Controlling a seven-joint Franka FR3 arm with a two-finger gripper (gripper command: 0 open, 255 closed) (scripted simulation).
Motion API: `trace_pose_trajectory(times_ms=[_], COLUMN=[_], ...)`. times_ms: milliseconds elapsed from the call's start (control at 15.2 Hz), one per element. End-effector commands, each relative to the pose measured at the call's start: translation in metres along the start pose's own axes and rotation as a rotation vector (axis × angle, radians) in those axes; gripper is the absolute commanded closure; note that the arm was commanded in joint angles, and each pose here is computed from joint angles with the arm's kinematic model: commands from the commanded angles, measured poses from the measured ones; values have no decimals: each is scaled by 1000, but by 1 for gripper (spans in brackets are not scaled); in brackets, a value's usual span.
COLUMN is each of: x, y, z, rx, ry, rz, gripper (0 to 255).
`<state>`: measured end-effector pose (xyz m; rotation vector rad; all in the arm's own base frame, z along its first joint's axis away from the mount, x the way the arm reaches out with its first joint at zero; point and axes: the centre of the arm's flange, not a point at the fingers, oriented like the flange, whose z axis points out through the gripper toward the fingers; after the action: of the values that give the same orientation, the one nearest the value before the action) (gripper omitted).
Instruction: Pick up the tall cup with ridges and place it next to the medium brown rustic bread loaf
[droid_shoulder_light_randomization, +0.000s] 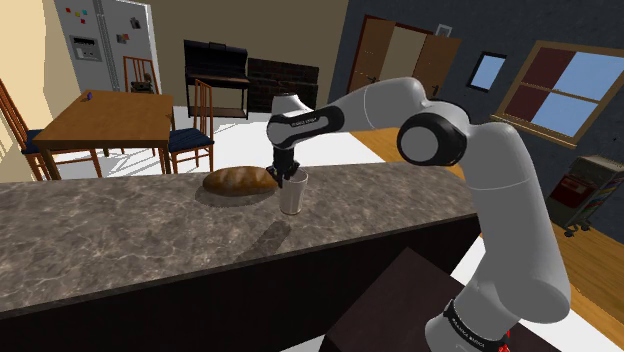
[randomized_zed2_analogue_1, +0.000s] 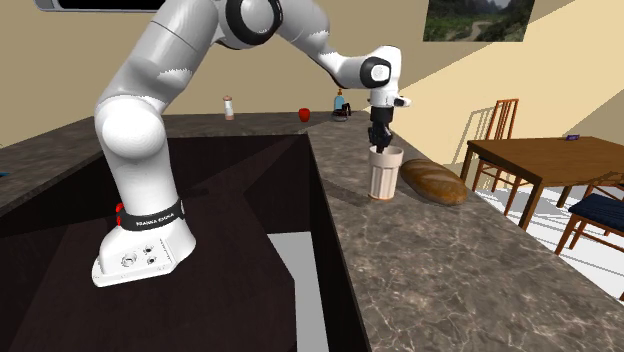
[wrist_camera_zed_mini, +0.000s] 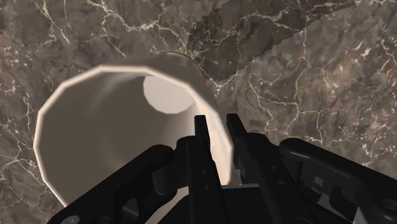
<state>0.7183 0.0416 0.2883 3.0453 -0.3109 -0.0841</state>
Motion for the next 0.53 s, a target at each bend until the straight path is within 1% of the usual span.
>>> trace_pose_trajectory(times_ms=[0, 330, 462], x=[1, 3, 3], y=[-1, -4, -4], z=[11, 39, 39], rx=[0, 0, 0], ry=[1, 1, 1], rz=[0, 0, 0], gripper=[255, 255, 255])
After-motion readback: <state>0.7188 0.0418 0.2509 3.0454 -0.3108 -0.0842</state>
